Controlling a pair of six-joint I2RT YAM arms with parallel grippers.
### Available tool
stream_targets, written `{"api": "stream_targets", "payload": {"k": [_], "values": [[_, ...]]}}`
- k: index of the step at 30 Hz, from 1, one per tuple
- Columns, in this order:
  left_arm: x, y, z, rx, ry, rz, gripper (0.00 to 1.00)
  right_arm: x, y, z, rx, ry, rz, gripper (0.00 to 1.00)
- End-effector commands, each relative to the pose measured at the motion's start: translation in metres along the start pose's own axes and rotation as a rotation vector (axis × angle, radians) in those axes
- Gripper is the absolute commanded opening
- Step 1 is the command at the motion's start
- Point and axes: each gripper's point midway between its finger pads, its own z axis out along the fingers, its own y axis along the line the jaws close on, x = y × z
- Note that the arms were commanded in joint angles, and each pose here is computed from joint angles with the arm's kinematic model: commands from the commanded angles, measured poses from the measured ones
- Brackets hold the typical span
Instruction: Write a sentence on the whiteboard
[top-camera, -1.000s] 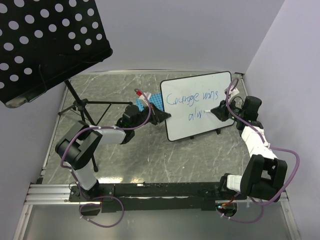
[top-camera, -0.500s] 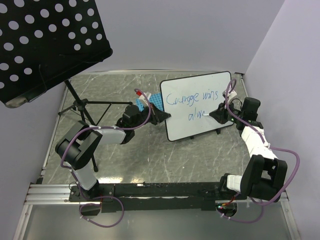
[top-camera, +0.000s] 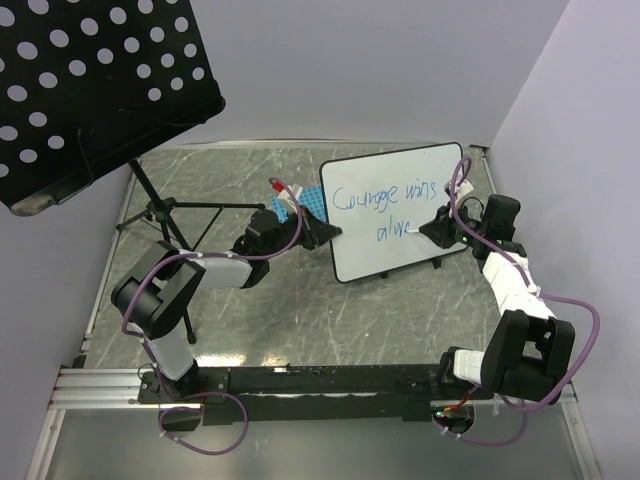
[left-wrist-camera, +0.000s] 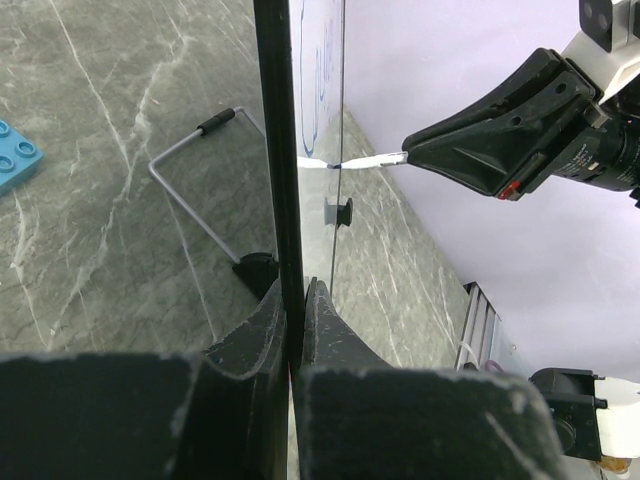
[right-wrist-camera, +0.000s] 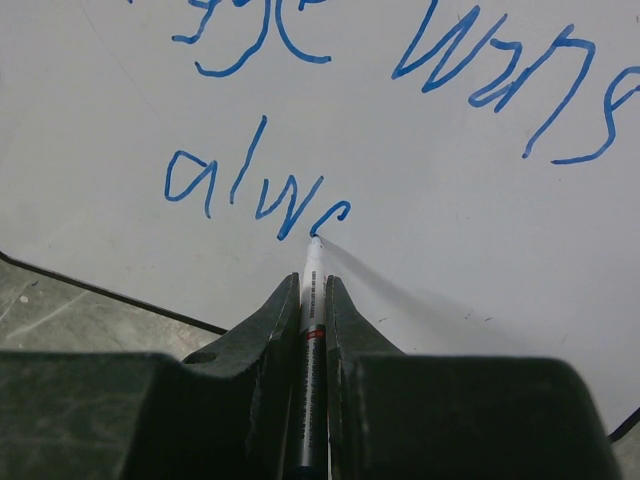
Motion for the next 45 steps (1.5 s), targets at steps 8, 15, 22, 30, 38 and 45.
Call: {"api": "stream_targets", "payload": {"k": [8, 15, 22, 30, 38, 45], "values": [[0.004, -0.013, 0.002, 0.067, 0.023, 0.095, 0.01, -0.044, -0.018, -0.003, 0.071, -0.078, -0.072, 0.00], [0.003, -0.013, 0.002, 0.068, 0.020, 0.096, 0.01, -0.035, -0.016, 0.000, 0.057, -0.056, -0.061, 0.00], [0.003, -0.013, 0.002, 0.069, 0.019, 0.095, 0.01, -0.016, -0.006, -0.002, 0.030, -0.019, -0.060, 0.00], [0.004, -0.012, 0.001, 0.066, 0.020, 0.095, 0.01, -0.001, 0.000, -0.003, 0.009, 0.017, -0.047, 0.00], [0.003, -0.014, 0.000, 0.069, 0.019, 0.098, 0.01, 0.006, -0.003, -0.009, 0.033, 0.039, -0.051, 0.00], [0.003, -0.014, 0.000, 0.071, 0.019, 0.099, 0.01, -0.019, -0.007, -0.016, 0.045, -0.027, -0.069, 0.00]]}}
